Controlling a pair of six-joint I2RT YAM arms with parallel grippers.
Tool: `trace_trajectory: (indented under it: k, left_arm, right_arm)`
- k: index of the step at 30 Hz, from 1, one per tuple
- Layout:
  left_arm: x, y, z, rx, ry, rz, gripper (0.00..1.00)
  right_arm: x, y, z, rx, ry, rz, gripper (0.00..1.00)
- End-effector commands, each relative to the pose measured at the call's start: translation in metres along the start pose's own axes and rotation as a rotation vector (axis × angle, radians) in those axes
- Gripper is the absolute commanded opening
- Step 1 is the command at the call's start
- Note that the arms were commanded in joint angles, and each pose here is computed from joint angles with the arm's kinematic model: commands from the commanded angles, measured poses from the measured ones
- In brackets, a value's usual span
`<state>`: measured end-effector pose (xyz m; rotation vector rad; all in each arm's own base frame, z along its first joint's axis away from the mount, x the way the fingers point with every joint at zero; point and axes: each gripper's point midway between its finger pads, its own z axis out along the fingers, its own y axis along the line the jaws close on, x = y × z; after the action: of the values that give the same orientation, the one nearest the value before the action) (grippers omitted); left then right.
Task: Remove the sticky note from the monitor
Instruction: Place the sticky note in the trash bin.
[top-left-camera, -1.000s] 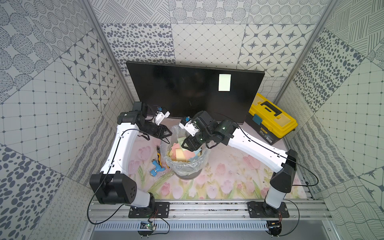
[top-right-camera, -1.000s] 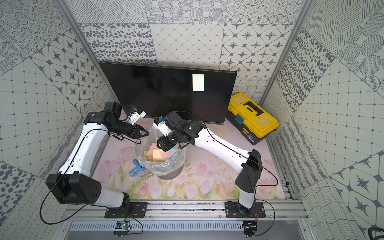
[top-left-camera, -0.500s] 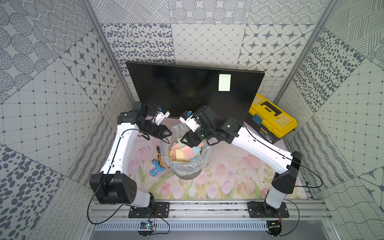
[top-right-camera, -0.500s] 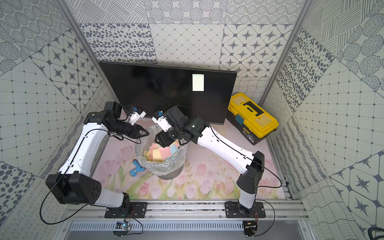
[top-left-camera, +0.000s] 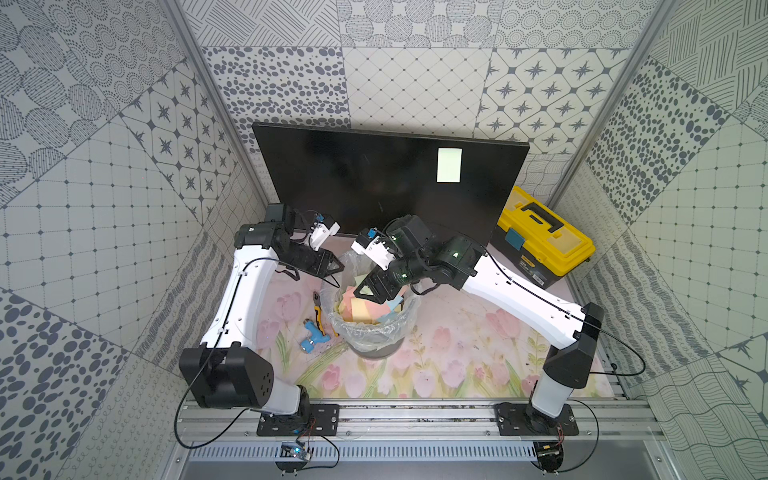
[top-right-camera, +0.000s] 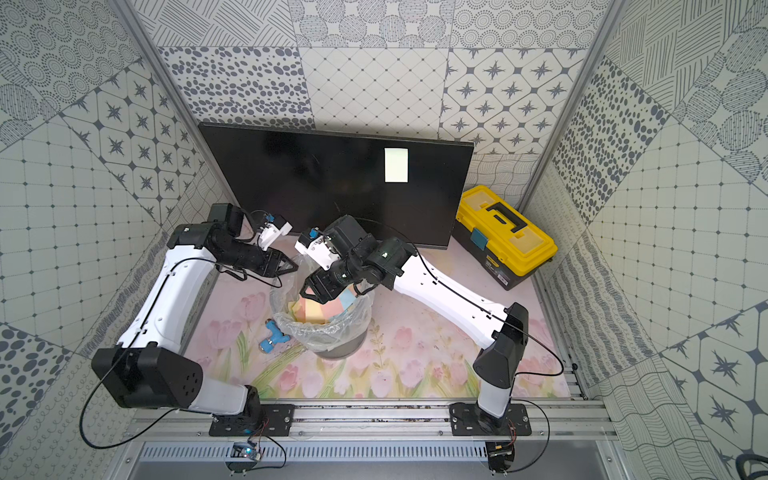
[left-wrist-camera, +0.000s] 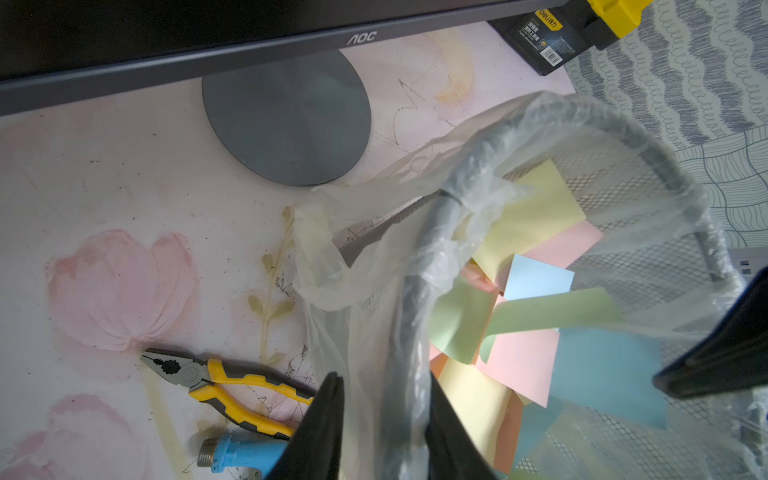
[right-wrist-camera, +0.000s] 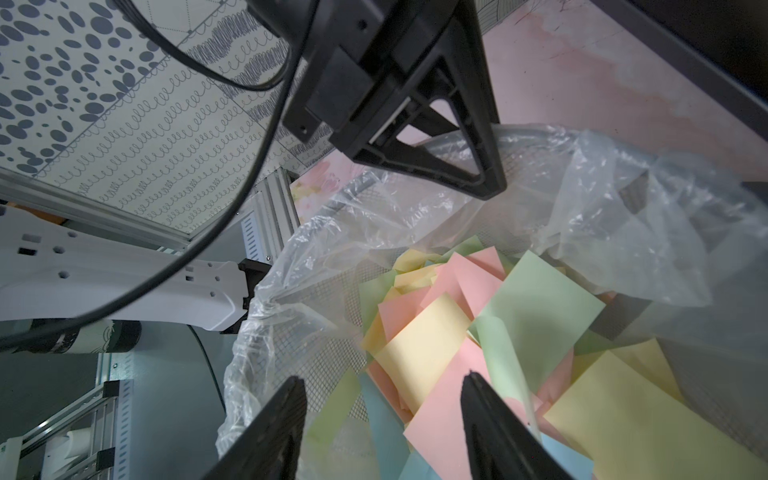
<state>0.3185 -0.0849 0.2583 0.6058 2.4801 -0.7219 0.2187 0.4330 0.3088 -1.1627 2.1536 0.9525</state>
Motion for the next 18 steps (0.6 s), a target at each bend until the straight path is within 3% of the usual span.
trace_trajectory:
  k: [1, 12, 18]
  left_arm:
    - [0.001, 0.0, 0.001, 0.005, 0.014, 0.023, 0.34]
    - [0.001, -0.001, 0.001, 0.007, 0.014, 0.023, 0.33]
    - [0.001, 0.001, 0.002, 0.006, 0.015, 0.02, 0.33]
  right_arm:
    - [-0.024, -0.001, -0.031, 0.077, -0.125, -0.033, 0.64]
    - [-0.056, -0.014, -0.072, 0.22, -0.272, -0.038, 0.64]
    - [-0.082, -0.035, -0.115, 0.294, -0.422, 0.065, 0.64]
